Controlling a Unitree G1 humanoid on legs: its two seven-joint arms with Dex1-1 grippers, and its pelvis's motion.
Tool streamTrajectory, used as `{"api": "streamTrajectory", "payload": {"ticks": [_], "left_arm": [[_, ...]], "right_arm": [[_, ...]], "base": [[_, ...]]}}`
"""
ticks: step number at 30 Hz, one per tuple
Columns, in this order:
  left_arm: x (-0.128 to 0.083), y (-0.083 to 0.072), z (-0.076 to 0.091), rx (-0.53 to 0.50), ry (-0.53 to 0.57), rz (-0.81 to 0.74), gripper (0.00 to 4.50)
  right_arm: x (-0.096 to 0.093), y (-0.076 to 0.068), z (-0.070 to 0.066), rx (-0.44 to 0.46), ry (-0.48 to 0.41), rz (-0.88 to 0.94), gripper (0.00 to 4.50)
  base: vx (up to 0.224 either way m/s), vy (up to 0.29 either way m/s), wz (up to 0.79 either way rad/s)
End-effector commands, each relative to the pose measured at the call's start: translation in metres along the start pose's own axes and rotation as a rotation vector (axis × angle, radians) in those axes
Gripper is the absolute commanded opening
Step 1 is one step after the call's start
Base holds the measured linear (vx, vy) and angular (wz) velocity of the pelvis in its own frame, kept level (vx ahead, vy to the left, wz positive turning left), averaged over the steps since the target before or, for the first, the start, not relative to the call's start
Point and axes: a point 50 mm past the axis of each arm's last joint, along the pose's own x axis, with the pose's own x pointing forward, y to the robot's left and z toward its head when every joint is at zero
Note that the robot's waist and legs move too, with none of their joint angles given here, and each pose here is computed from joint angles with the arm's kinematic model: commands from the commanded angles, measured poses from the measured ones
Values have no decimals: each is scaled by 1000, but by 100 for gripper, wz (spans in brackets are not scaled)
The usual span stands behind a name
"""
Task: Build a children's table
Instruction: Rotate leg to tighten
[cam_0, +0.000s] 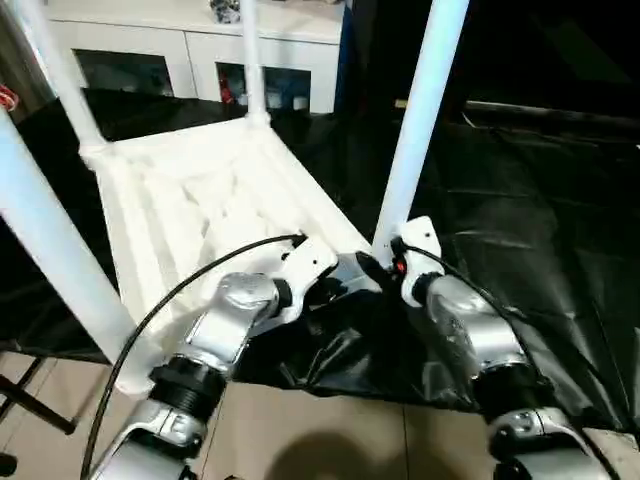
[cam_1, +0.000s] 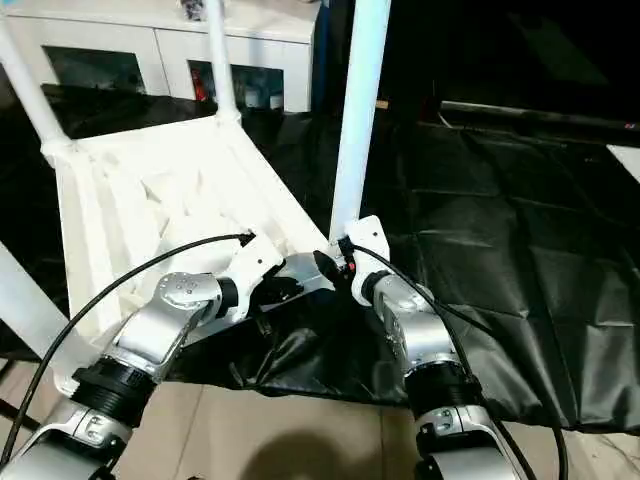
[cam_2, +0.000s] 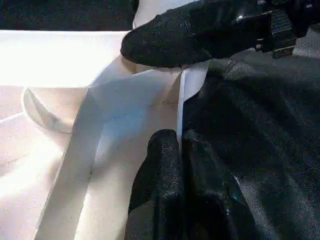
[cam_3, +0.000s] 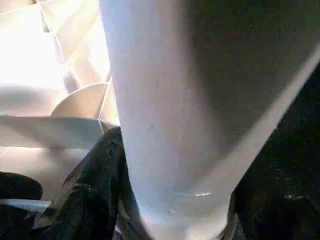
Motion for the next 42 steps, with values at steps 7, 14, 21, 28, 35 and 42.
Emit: {"api": "streamTrajectory", "payload": {"ticks": [7, 14, 21, 28, 35, 42], "left_arm": [[-2, -10, 22, 72, -136, -141, 0], [-16, -8, 11, 126, -87, -279, 0], [-31, -3, 1, 155, -26, -383, 0], [-38, 1, -3, 159, -1, -419, 0], [-37, 1, -2, 158, -8, -427, 0], [-21, 4, 3, 111, -31, -260, 0]], "right_arm": [[1, 17, 0, -70, 16, 235, 388], [-19, 0, 3, -208, 56, 435, 388], [-32, -1, 3, -232, 92, 612, 355], [-41, 3, 1, -251, 119, 725, 301], [-42, 8, -3, -256, 139, 759, 272], [-22, 16, -10, -152, 92, 520, 269]], "base": [[0, 0, 0], [0, 0, 0], [0, 0, 0], [0, 0, 0], [0, 0, 0], [0, 0, 0]]}}
